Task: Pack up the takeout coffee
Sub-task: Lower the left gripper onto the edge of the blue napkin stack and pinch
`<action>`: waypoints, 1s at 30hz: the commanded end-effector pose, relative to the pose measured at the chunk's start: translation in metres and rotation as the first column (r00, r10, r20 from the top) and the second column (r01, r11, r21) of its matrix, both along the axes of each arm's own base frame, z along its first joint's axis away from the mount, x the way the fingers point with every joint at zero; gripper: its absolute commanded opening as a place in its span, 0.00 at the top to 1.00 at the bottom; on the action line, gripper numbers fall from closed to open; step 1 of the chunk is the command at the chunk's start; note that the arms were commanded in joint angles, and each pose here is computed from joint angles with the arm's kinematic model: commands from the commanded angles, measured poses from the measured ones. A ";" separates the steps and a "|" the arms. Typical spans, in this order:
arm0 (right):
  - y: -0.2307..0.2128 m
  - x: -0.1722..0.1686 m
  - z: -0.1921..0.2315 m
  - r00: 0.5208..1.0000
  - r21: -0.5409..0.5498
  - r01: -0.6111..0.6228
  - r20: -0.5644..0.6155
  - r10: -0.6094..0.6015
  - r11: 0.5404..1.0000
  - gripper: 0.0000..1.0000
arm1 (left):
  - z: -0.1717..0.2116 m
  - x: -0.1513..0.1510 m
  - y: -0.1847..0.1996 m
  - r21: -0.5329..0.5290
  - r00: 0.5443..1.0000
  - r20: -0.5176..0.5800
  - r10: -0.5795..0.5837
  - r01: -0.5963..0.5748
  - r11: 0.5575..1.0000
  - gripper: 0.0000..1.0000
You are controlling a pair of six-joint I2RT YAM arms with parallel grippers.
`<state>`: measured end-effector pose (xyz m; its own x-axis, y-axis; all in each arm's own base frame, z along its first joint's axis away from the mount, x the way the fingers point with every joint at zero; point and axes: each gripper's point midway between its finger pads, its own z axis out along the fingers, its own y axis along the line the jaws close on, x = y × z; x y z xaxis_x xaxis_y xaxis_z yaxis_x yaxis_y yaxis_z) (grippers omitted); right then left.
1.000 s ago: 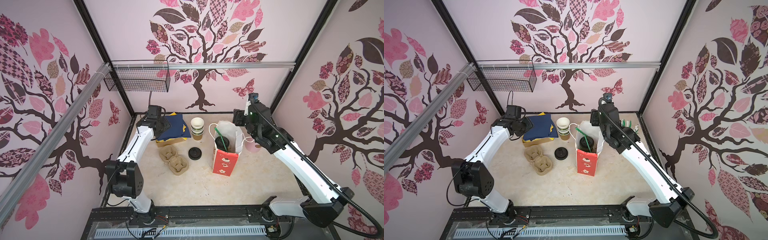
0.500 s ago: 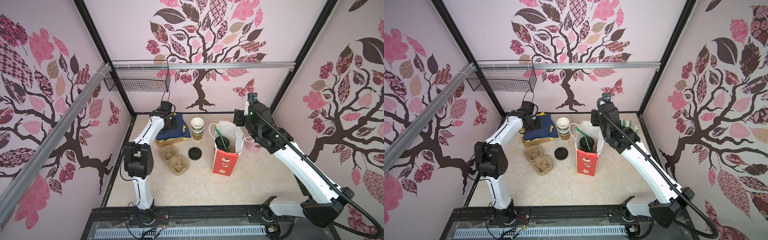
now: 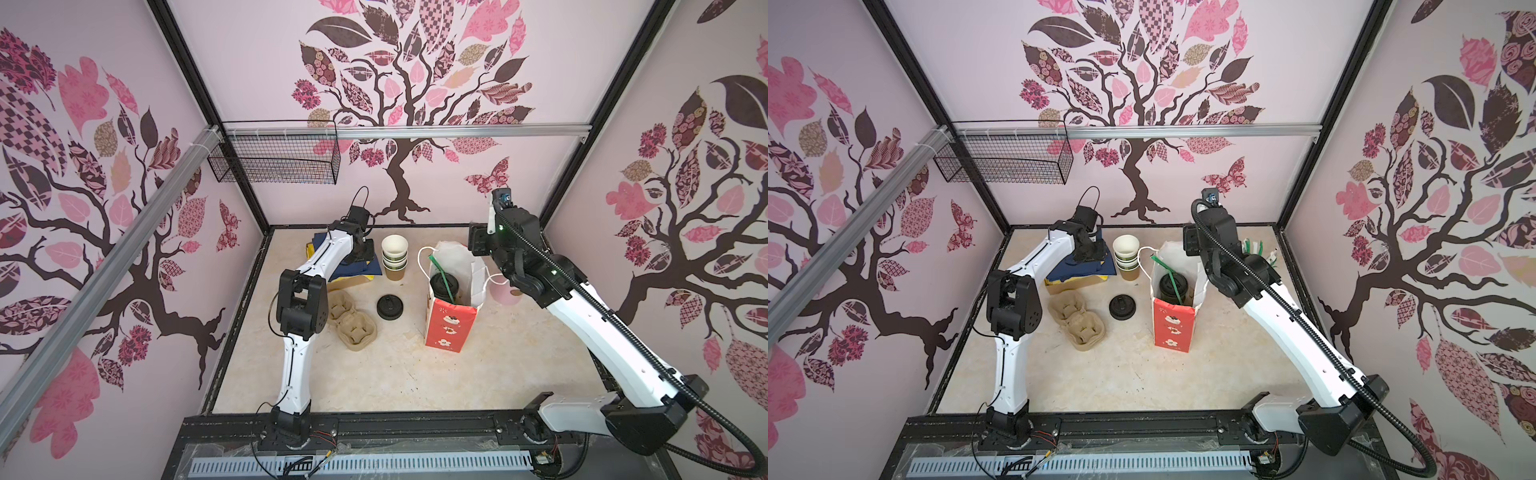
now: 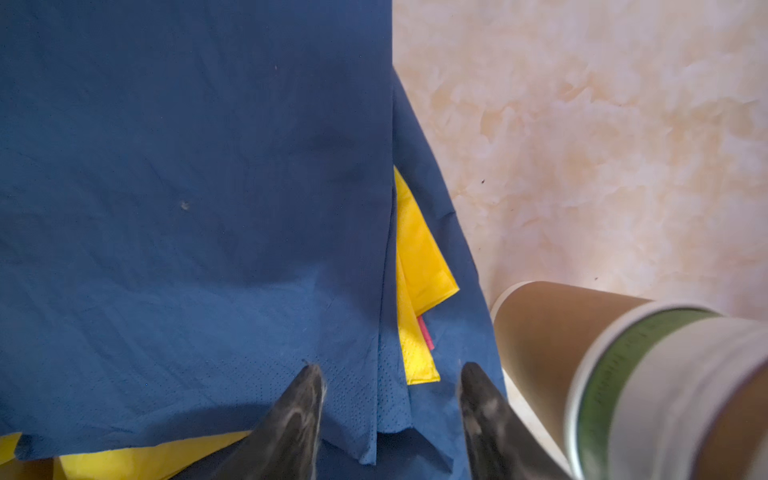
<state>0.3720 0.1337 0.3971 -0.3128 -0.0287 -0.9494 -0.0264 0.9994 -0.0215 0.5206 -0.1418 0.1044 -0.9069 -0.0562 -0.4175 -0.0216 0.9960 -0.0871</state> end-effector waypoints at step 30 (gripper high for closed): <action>-0.009 -0.005 0.009 0.999 0.009 0.041 0.013 -0.041 0.999 0.32 | -0.016 -0.014 0.014 0.135 0.999 -0.040 -0.004 0.009 0.991 0.68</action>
